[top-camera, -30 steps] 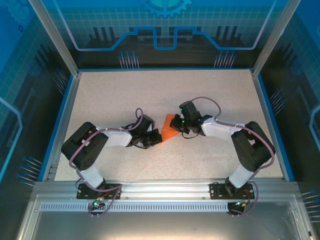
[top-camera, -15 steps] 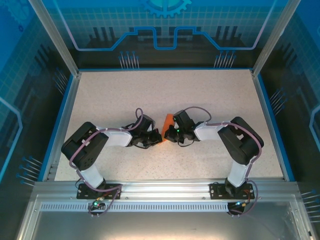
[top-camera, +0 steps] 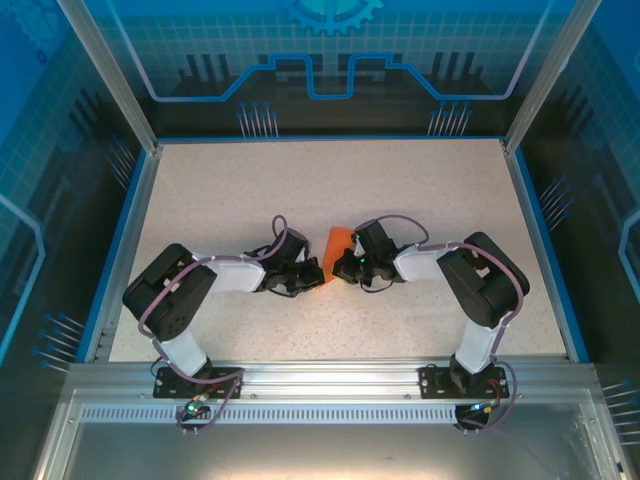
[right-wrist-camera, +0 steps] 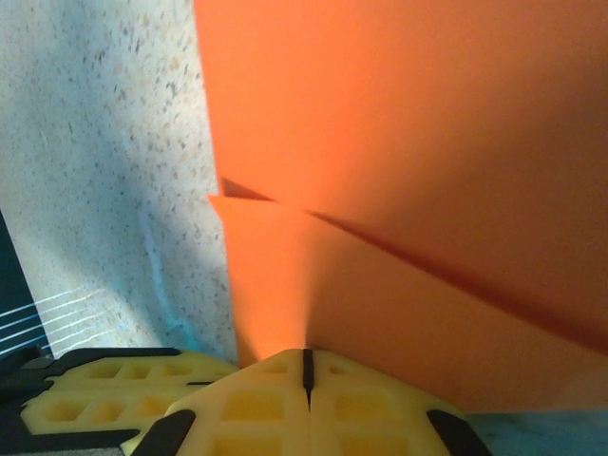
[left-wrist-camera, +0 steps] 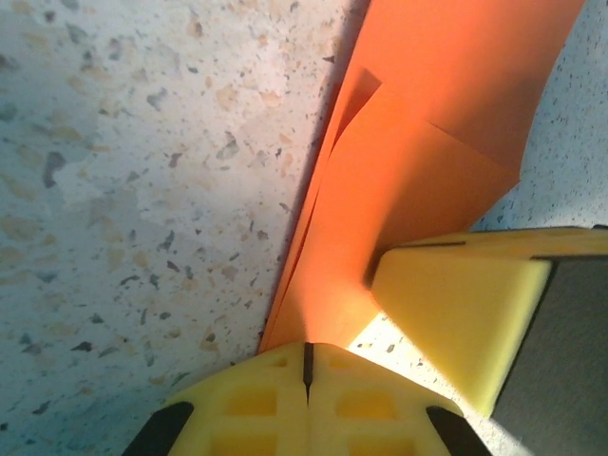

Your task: Fold a paper plane with a square sheet of paper (pick it up from the middle)

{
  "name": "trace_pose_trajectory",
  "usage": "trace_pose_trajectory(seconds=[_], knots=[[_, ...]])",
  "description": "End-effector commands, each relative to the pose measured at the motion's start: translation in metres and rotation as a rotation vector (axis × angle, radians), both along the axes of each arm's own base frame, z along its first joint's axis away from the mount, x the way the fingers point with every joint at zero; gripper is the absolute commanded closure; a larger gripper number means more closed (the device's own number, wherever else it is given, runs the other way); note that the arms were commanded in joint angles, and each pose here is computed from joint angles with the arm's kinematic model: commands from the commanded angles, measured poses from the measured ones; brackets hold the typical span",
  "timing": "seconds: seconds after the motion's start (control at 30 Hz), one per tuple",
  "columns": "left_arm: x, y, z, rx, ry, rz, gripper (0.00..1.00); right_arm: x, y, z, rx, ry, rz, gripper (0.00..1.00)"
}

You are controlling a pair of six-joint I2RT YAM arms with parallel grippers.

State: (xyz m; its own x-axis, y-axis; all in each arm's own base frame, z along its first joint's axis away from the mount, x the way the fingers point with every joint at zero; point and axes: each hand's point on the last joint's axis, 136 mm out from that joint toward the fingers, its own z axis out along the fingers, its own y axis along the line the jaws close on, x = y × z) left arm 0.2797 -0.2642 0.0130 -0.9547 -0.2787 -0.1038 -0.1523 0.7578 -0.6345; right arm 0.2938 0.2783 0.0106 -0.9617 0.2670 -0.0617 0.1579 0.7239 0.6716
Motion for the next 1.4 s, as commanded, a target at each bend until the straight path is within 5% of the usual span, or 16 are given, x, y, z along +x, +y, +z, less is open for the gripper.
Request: trace_pose_trajectory(seconds=[0.0,0.37,0.63,0.73,0.83,1.1,1.27,1.37], knots=[[-0.031,0.033,-0.039,0.179,0.133,-0.006,1.0,0.005,-0.047,-0.023,-0.152,0.044,-0.081,1.0],[-0.038,0.036,-0.041,0.188,0.149,-0.013,1.0,0.029,-0.089,-0.022,-0.177,0.018,-0.161,1.0],[-0.02,0.022,-0.008,0.135,0.049,-0.054,0.96,0.044,-0.102,0.039,-0.181,-0.153,-0.122,0.94],[-0.008,0.011,0.02,0.105,-0.042,-0.094,0.83,0.04,-0.109,0.059,-0.198,-0.202,-0.129,0.79],[0.0,0.001,0.042,0.111,-0.141,-0.158,0.68,0.033,-0.12,0.067,-0.229,-0.228,-0.155,0.51],[0.01,-0.018,0.069,0.247,-0.395,-0.391,0.48,0.018,-0.16,0.074,-0.334,-0.248,-0.268,0.07],[0.013,-0.029,0.069,0.39,-0.486,-0.527,0.45,0.015,-0.171,0.077,-0.316,-0.242,-0.312,0.01],[0.023,-0.026,0.065,0.454,-0.481,-0.499,0.5,0.014,-0.166,0.077,-0.277,-0.237,-0.293,0.01]])
